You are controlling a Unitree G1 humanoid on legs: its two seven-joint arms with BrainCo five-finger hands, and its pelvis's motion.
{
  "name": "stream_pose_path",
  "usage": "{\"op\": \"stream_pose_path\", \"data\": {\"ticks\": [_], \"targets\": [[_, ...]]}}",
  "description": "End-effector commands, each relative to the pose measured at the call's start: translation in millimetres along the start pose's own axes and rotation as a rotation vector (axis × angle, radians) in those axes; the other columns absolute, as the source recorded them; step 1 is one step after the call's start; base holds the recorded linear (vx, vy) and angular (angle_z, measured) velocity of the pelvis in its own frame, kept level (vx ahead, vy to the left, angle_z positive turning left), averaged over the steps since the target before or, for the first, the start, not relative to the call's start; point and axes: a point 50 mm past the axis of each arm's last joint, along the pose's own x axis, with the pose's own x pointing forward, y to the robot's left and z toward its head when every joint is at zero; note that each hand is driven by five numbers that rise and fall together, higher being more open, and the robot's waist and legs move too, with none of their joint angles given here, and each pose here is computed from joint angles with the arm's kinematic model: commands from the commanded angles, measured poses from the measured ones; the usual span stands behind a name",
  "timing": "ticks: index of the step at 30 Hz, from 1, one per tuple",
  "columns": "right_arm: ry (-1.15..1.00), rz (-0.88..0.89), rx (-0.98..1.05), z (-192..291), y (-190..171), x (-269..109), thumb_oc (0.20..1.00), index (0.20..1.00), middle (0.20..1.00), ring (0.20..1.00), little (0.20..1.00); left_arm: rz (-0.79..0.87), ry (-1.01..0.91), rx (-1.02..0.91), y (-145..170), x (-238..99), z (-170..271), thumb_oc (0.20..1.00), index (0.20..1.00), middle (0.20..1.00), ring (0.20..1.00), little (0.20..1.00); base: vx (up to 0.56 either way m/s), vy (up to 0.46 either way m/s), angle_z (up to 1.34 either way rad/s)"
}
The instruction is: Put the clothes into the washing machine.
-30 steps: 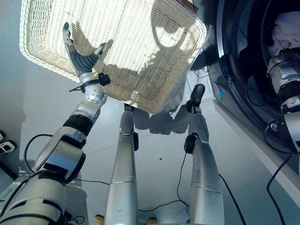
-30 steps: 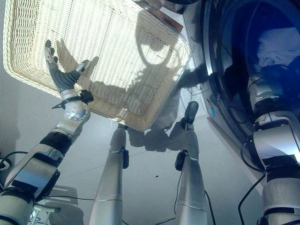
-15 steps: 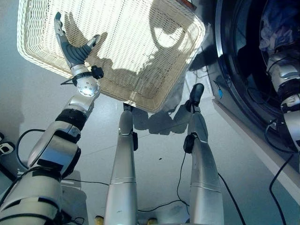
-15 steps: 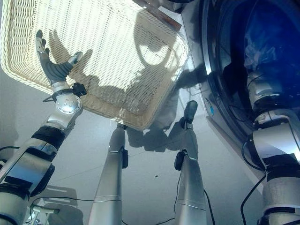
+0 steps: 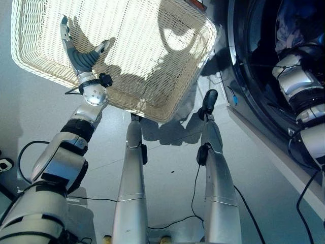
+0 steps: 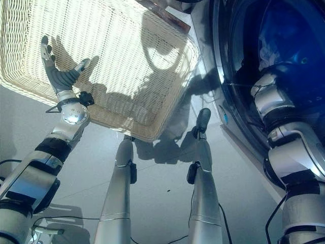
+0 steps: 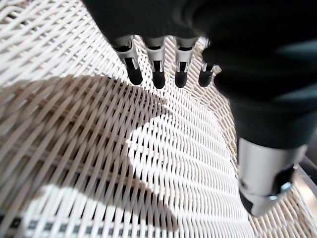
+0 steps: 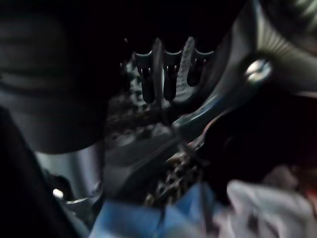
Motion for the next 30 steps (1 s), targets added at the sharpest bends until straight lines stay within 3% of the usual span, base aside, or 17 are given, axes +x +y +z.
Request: {"op": "stream_pose_path", "data": {"ticks": [1, 14, 24, 28, 30], "targets": [[-0.171, 0.005, 0.022, 10, -7, -2, 1.0, 1.0, 1.0, 1.0, 1.0, 0.057, -0.041, -0.063, 0, -2, 8, 1.0, 1.0, 1.0, 1.0, 1.0, 0.0, 0.037, -0.01], [-0.376, 0.329, 0.215, 19, 9, -103, 1.0, 1.0, 1.0, 1.0, 1.0, 0.0, 0.006, -0.047, -15, -46, -12, 1.0, 1.0, 1.0, 1.0, 1.0, -0.01, 0.018, -0.01], [-0.438, 0.484, 0.262, 17, 8, -149, 1.0, 1.0, 1.0, 1.0, 1.0, -0.054, 0.07, -0.016, -16, -69, -28, 1.0, 1.0, 1.0, 1.0, 1.0, -0.01, 0.007, -0.01], [-0.46, 0.637, 0.285, 8, 6, -186, 1.0, 1.0, 1.0, 1.0, 1.0, -0.12, 0.15, 0.056, -11, -96, -49, 1.0, 1.0, 1.0, 1.0, 1.0, -0.02, -0.019, -0.03], [-0.453, 0.774, 0.296, -2, 3, -216, 1.0, 1.0, 1.0, 1.0, 1.0, -0.169, 0.238, 0.119, 0, -126, -71, 1.0, 1.0, 1.0, 1.0, 1.0, -0.03, -0.059, 0.0]]}}
